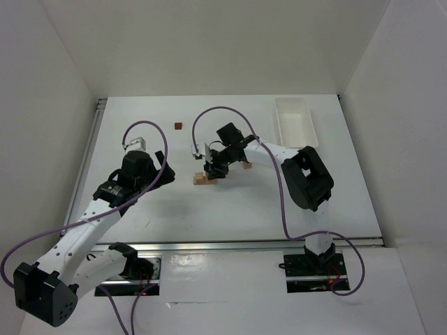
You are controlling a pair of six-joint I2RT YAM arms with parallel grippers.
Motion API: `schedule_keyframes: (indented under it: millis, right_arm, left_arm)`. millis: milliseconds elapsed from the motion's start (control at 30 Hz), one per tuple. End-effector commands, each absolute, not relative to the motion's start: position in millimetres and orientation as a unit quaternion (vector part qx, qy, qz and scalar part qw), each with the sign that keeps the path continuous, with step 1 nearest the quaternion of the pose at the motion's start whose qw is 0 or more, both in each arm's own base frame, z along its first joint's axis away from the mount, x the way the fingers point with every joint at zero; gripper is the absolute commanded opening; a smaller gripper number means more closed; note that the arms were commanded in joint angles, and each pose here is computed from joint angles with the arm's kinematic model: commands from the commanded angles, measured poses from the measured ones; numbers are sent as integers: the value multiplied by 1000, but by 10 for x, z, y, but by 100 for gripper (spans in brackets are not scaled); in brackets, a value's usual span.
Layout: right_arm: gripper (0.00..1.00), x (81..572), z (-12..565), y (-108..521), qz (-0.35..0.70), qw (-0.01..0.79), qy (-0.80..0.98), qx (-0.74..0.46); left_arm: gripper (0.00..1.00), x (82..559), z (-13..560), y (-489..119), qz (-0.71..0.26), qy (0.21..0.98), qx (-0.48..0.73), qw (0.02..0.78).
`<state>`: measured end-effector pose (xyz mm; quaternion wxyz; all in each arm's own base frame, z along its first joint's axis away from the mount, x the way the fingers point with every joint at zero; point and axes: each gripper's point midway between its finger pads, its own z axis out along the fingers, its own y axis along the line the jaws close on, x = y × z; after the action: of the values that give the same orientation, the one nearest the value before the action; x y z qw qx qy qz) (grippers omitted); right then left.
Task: Build the wood block tower
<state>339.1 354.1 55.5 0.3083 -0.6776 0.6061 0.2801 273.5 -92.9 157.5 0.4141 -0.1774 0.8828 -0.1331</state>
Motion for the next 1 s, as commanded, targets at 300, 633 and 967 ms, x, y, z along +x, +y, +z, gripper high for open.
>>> schedule_keyframes:
  millis: [300, 633, 967]
  right_arm:
    - [24, 3415, 513, 3650, 289, 311, 609, -670]
    - [24, 3367, 535, 3736, 295, 313, 609, -667]
    - [24, 3447, 568, 3768, 287, 328, 610, -662]
  left_arm:
    - [100, 2756, 1555, -956, -137, 882, -167, 419]
    - [100, 2751, 1554, -972, -141, 882, -165, 418]
    - [100, 2751, 1530, -969, -139, 883, -161, 418]
